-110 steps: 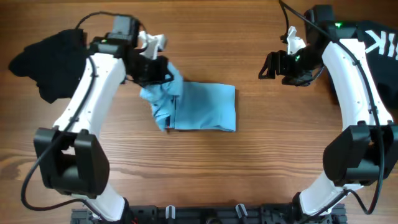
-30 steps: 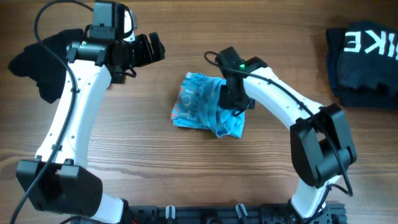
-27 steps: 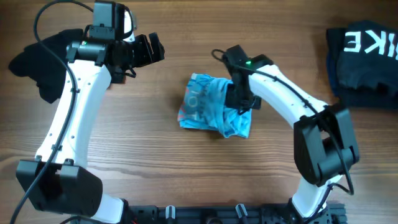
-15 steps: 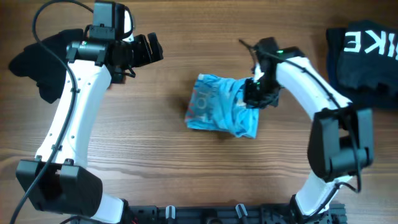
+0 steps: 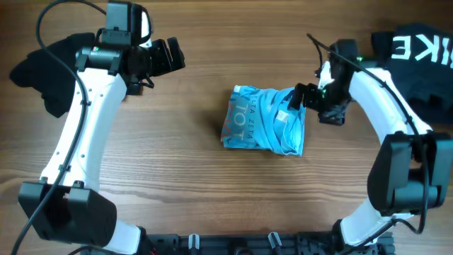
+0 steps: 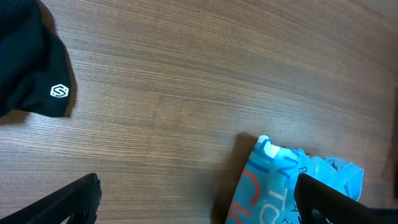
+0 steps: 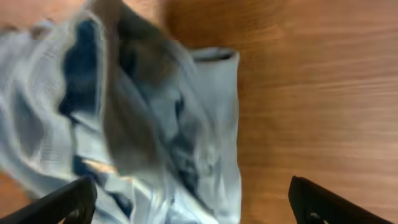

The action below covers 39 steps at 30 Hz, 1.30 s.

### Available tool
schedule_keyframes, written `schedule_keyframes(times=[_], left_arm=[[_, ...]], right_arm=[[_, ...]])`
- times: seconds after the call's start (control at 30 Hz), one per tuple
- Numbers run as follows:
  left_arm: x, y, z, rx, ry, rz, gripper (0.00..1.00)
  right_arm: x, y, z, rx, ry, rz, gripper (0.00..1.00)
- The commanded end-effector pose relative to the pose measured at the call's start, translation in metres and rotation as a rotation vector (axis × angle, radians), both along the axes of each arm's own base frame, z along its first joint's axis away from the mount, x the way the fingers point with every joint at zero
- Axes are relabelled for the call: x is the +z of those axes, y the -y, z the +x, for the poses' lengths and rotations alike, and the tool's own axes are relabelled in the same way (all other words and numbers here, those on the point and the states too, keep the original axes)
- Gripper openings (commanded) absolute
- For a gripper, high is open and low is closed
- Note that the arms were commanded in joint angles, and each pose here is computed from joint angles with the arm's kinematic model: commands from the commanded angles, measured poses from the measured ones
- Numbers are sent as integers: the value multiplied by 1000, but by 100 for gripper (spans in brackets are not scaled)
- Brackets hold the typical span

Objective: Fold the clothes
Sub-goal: 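Lift the folded blue bundle with the right gripper toward the right stack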

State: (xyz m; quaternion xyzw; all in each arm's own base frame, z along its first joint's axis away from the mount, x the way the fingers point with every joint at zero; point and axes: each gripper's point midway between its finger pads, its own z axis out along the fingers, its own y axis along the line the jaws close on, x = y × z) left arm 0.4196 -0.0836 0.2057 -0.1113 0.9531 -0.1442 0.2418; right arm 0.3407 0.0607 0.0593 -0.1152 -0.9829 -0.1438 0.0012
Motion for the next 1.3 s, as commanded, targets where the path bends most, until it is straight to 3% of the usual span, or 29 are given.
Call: schedule_keyframes(times=[0.0,0.27,0.3,0.43,0.53,0.57,0.73,0.87,1.07,1.27], left_arm=[[4,-3,2,10,11,9,100],[3,-3,2,-9,13,21,100],[3,-3,1,-9,13,21,100],[3,-3,2,-9,13,21,100],[4,-3,2,-9,13,21,100],[4,-3,2,-8,13,21,100],[4,-3,2,-8,14,21,100],[4,-3,2,-8,14,21,100],[3,-4,2,-6,14,24,100],[3,-4,2,-6,14,24,100]], right_arm=[[-22,-22,-12,44,15,141,100],[-54,-28,-17,46,67,183,99],[-57,-28,-19,41,68,183,94],[-68,-37,-28,4,62,247,56],[-71,-43,-28,-12,79,289,8],[-70,-43,-24,-17,91,291,4],[-44,-43,3,-22,175,297,4],[22,-40,41,-14,321,274,4],[133,6,84,-225,561,66,4],[219,60,105,-461,805,33,4]])
